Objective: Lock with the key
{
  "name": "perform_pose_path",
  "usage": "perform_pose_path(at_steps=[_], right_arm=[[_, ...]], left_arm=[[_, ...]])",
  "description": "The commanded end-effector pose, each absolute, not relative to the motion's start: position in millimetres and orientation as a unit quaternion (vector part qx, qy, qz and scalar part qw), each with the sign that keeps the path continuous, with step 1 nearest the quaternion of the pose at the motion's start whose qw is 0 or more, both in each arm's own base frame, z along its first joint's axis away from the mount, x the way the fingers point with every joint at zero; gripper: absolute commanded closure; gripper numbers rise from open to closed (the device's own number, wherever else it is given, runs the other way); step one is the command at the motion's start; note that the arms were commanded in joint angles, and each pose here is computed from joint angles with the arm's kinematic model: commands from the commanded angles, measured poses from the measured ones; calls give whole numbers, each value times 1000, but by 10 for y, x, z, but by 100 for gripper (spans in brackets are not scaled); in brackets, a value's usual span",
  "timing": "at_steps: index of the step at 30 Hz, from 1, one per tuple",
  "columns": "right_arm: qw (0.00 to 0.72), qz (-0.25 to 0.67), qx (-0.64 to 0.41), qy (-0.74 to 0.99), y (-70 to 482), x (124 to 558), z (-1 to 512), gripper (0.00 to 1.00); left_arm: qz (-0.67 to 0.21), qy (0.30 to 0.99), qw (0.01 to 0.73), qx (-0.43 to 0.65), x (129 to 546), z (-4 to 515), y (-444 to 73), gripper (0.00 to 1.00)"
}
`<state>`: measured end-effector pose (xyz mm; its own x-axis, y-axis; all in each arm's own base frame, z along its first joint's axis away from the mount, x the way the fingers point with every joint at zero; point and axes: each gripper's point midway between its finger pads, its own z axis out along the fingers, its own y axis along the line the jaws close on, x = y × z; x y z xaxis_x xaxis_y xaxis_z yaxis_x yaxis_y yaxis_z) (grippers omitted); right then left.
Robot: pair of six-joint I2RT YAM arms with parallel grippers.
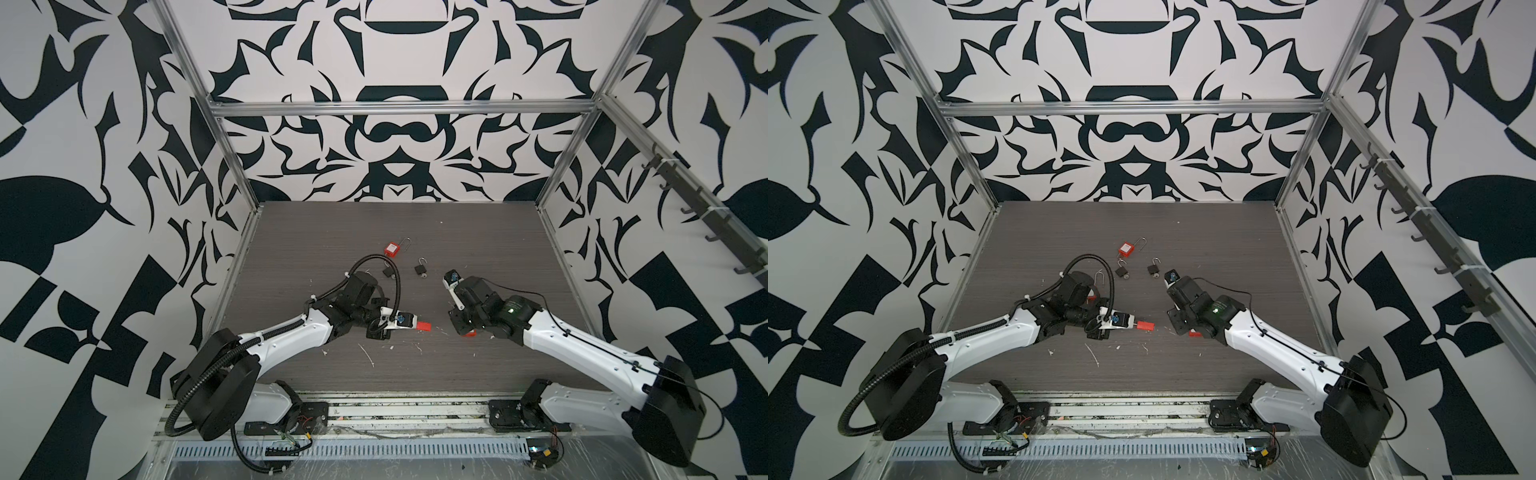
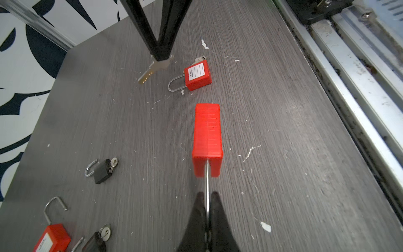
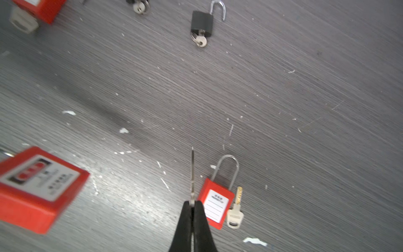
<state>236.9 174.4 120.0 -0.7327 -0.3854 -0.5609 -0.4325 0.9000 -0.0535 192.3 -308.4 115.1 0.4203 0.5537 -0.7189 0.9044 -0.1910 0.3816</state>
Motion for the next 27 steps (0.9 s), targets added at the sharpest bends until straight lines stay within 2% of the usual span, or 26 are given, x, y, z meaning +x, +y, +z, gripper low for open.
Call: perform_pose_path(at_steps=[1, 9, 16, 27], right_arm=[[323, 45, -165, 931, 1752, 2465, 1269, 100], [321, 48, -146, 934, 1760, 2409, 1177, 100], [325, 44, -137, 935, 1707, 2364, 1170, 100], [334, 47, -119, 934, 1583, 2273, 1157, 100]], left_arm=[[-209, 445, 411, 768, 1854, 1126, -3173, 100], [-174, 390, 414, 804, 1866, 900, -3280, 100], [-162, 354, 422, 819, 1954, 754, -3517, 100], [-94, 294, 440, 843, 2121, 437, -3892, 100]])
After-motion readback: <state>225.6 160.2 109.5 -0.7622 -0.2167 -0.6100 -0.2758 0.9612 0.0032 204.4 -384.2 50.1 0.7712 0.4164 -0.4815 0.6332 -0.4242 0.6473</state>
